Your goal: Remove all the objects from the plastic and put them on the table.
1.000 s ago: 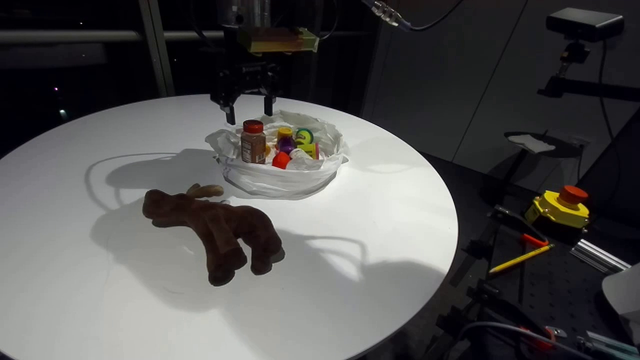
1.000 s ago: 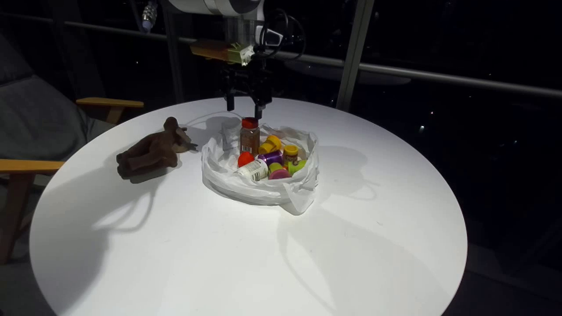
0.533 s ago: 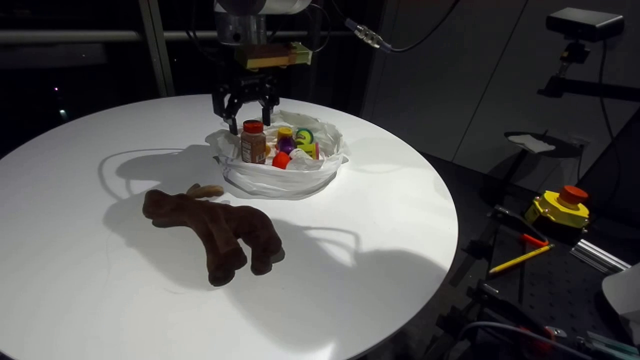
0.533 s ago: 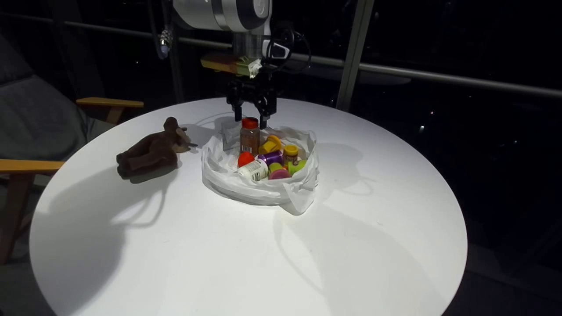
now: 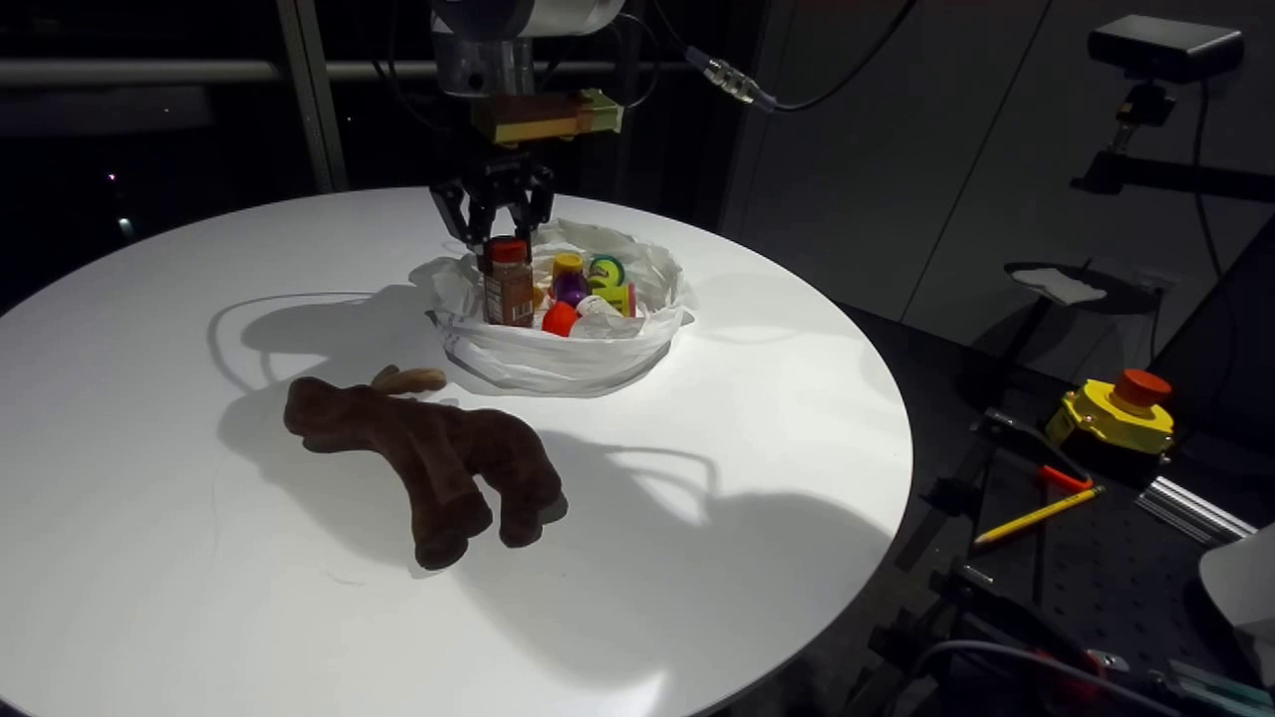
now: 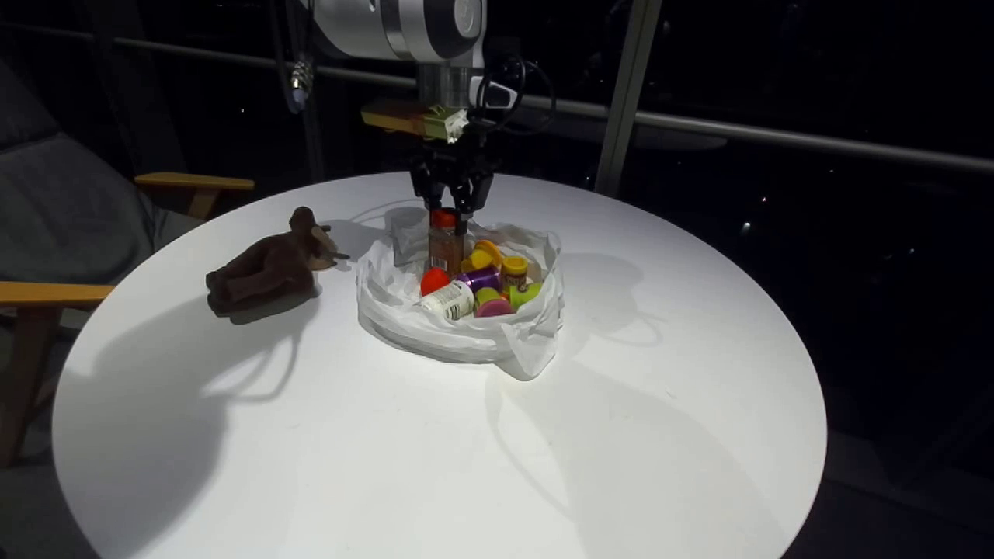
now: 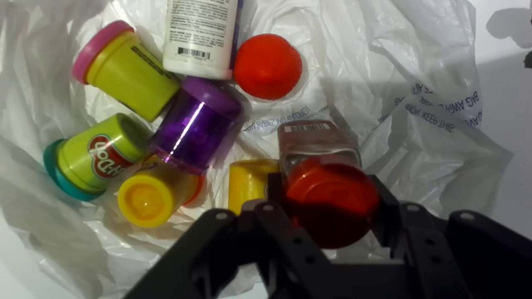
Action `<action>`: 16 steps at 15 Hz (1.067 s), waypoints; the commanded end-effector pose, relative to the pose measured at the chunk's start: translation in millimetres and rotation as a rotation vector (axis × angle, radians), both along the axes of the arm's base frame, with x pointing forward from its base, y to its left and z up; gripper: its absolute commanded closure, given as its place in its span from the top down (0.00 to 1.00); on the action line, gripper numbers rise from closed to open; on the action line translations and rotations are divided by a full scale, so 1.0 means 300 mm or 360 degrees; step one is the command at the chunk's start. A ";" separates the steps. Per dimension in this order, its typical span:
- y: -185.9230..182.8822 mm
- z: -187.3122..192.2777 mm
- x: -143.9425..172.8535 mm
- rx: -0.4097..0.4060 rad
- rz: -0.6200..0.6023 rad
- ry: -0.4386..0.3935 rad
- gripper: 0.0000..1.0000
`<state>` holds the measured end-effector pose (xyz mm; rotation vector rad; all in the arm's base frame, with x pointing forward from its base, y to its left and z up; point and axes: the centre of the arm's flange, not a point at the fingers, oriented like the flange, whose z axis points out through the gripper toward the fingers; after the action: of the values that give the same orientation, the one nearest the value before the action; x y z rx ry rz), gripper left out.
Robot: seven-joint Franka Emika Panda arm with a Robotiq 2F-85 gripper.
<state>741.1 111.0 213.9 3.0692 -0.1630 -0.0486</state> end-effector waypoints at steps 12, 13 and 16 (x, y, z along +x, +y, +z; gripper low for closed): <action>0.151 0.181 -0.520 0.0063 -0.0195 0.0035 0.19; 0.177 0.170 -0.566 0.0055 -0.0197 0.0047 0.19; 0.272 0.077 -0.652 0.0022 -0.0214 0.0021 0.19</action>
<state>598.6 176.2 244.8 3.0763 -0.3313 -0.1573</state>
